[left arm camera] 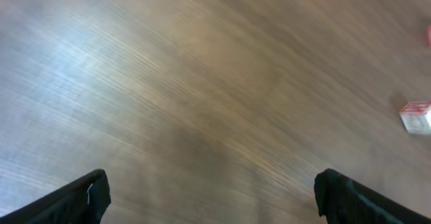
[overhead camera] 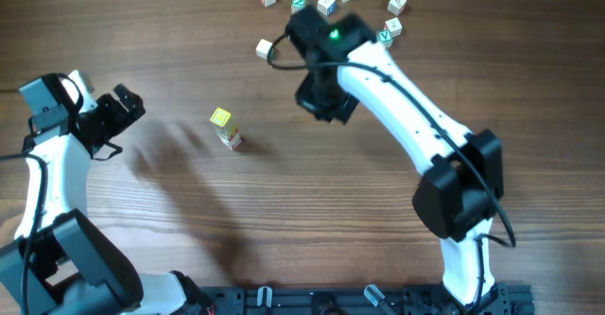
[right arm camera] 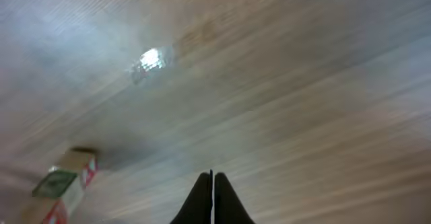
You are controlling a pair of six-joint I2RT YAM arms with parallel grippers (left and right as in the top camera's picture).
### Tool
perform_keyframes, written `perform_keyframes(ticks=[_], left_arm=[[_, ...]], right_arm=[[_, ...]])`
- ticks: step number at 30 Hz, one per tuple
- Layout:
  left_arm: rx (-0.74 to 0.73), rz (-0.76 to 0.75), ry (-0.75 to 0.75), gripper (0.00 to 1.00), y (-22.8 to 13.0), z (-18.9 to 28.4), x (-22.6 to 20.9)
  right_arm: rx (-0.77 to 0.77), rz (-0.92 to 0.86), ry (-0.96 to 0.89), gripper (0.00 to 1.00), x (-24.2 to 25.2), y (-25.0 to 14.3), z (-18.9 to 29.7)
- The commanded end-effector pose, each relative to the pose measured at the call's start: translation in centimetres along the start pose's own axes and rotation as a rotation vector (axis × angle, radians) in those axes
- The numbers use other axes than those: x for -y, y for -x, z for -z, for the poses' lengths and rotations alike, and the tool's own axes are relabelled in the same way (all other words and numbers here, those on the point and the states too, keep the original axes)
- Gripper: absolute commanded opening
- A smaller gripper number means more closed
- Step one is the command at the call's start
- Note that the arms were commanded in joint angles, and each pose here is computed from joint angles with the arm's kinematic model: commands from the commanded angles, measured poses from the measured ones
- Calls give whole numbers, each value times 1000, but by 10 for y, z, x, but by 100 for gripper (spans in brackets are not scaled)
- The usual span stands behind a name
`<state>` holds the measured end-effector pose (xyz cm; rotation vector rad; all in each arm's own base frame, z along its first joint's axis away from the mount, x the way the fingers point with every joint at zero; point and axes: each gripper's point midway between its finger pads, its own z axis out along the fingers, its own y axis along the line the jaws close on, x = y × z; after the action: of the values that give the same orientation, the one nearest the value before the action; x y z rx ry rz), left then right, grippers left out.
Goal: Form a tower
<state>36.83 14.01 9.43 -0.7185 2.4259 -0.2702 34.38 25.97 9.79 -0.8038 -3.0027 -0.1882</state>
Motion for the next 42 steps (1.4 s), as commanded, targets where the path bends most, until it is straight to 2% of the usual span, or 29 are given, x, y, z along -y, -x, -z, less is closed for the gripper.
perform_keyframes(ticks=[1,3,4,5,6,7,8,9,13,17,23,26,30,42], left_arm=[[73,-211,-74,100,19,7,16],[80,-286,-99,100,20,4,24],[80,-350,-106,88,19,-1,29],[80,-402,-116,69,18,-7,35],[86,-421,-124,55,18,-13,40],[87,-431,-128,28,18,-18,43],[83,-437,-133,10,17,-25,45],[77,-436,-134,4,16,-31,44],[55,-446,-133,4,10,-53,37],[28,-439,-165,4,1,-72,34],[27,-453,-250,4,-4,-76,51],[17,-479,-269,4,-10,-78,64],[9,-540,-288,4,-17,-80,78],[-69,-567,-322,4,-47,-106,92]], right_arm=[[-161,-58,98,4,-11,-27,-55],[-148,-25,166,4,-21,-31,-79],[-124,-2,205,4,-32,-36,-86],[-99,0,209,4,-36,-37,-87],[-91,-43,191,4,-35,-41,-89],[-104,-126,166,4,-31,-46,-90],[-131,-232,133,4,-26,-53,-92],[-167,-313,118,4,-26,-62,-93],[-189,-443,126,8,-37,-79,-95],[-211,-406,258,4,-72,-87,-92],[-210,-447,239,4,-73,-86,-111],[-268,-428,251,4,-80,-93,-128],[-264,-408,271,4,-84,-92,-130],[-262,-384,339,4,-99,-88,-125]])
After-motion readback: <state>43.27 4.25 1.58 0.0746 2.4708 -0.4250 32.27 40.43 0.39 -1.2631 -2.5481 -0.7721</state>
